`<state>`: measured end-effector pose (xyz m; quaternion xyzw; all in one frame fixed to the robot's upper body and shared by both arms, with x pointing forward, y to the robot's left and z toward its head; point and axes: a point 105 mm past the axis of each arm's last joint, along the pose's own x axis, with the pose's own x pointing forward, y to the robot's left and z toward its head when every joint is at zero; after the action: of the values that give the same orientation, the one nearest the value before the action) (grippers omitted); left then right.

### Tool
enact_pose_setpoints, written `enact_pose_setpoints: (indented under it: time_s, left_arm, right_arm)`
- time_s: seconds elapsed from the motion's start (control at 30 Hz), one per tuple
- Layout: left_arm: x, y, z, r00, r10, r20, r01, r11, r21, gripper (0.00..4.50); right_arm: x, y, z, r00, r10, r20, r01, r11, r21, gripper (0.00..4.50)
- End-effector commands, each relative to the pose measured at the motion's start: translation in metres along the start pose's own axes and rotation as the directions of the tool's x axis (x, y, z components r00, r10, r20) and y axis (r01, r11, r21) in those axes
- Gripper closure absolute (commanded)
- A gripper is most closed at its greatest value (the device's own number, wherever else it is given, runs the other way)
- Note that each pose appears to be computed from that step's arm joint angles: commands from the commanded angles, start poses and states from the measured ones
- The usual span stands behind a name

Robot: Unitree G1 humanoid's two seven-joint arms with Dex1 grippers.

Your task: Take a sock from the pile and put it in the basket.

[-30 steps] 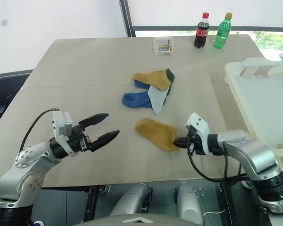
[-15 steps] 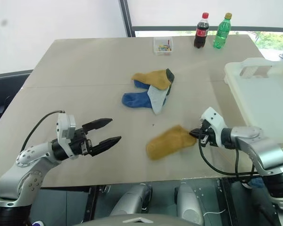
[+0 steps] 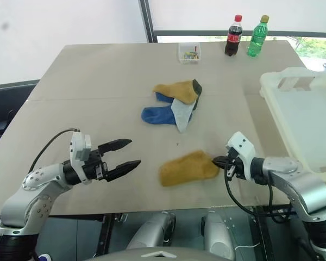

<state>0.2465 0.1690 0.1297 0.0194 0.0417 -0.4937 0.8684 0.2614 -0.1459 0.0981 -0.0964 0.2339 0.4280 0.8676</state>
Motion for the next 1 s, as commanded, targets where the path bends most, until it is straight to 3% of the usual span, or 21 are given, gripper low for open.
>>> enact_pose_setpoints:
  time_s: [0.03, 0.07, 0.3, 0.47, 0.6, 0.67, 1.0]
  left_arm:
    - [0.004, -0.002, 0.004, 0.999, -0.036, 0.000, 0.036, 0.998, 0.043, 0.00]
    - [0.006, -0.002, 0.003, 0.999, -0.041, 0.000, 0.041, 0.998, 0.042, 0.00]
    - [0.012, -0.002, -0.001, 0.999, -0.053, -0.005, 0.053, 0.998, 0.045, 0.00]
    - [0.015, -0.004, -0.004, 0.998, -0.063, -0.003, 0.064, 0.997, 0.046, 0.00]
    - [0.016, -0.007, -0.005, 0.997, -0.079, 0.002, 0.079, 0.996, 0.044, 0.00]
    - [0.016, -0.008, -0.005, 0.996, -0.087, -0.001, 0.086, 0.995, 0.045, 0.00]
    - [0.023, -0.009, -0.011, 0.997, -0.072, -0.034, 0.075, 0.991, 0.108, 0.00]
  right_arm:
    - [-0.005, -0.008, 0.011, 0.997, -0.070, 0.040, 0.072, 0.996, -0.043, 4.46]
    - [-0.005, -0.009, 0.012, 0.996, -0.079, 0.046, 0.082, 0.996, -0.045, 4.46]
    - [-0.011, -0.004, 0.021, 0.989, -0.093, 0.111, 0.105, 0.989, -0.102, 1.12]
    - [-0.018, 0.008, 0.034, 0.980, -0.047, 0.195, 0.066, 0.993, -0.092, 1.12]
    - [-0.015, 0.015, 0.036, 0.978, -0.031, 0.208, 0.052, 0.994, -0.095, 2.34]
    - [-0.013, 0.017, 0.035, 0.979, -0.027, 0.203, 0.047, 0.995, -0.093, 3.37]
    - [0.001, 0.019, 0.037, 0.963, -0.050, 0.264, 0.094, 0.983, -0.158, 3.37]
